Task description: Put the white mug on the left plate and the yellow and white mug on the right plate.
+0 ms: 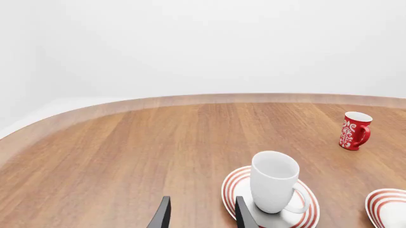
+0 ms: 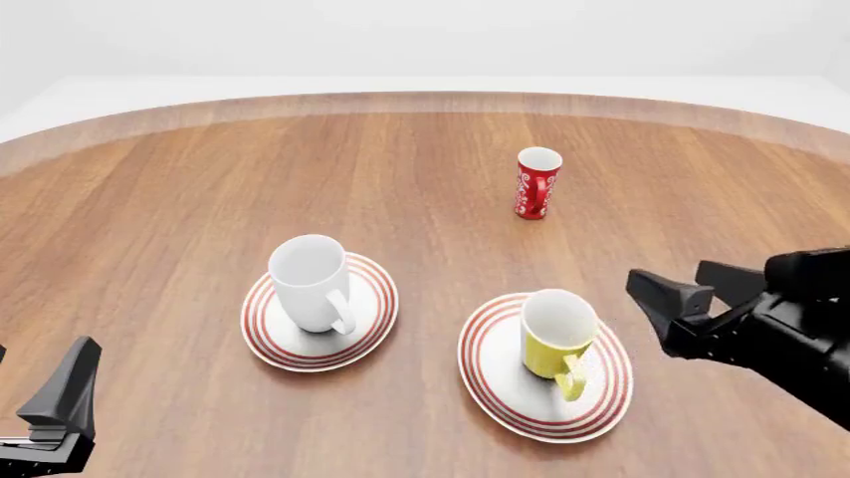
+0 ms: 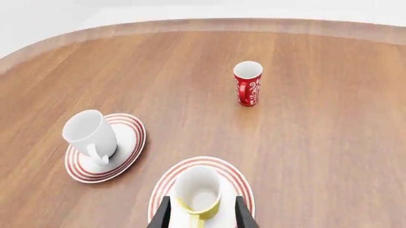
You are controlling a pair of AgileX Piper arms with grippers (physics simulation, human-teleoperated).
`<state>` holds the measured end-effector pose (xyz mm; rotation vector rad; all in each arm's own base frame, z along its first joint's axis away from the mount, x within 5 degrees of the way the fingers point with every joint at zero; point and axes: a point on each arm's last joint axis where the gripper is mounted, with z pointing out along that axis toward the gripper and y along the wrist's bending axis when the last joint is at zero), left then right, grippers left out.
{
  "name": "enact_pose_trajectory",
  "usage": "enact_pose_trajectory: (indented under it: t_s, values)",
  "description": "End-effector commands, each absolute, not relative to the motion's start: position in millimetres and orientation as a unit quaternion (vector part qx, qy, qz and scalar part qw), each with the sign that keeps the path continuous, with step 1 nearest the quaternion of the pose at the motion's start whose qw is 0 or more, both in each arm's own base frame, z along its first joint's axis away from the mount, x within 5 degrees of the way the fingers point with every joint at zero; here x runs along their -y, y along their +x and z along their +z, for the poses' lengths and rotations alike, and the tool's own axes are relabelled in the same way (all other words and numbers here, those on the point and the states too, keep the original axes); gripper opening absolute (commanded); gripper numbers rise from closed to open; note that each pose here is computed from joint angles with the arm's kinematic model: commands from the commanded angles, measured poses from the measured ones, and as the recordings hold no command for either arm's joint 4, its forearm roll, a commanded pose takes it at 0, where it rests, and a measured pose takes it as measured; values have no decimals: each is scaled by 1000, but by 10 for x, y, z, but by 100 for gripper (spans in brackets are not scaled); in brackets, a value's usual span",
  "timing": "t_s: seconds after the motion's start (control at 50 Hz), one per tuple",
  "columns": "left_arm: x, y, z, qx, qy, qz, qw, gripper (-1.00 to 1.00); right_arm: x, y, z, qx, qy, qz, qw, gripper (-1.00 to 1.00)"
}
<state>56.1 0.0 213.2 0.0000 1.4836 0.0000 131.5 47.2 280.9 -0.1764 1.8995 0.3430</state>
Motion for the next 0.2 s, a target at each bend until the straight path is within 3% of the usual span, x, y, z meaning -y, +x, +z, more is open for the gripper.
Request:
enact_pose_trajectory:
  t_s: [0.02,0.2]
  values:
    - [0,561,2132,-676,0,0,737,100,-307,1054,3221,-755,-65,128,640,100]
    - [0,561,2132,-676,0,0,737,100,-215,818,3392,-698,-55,127,703,100]
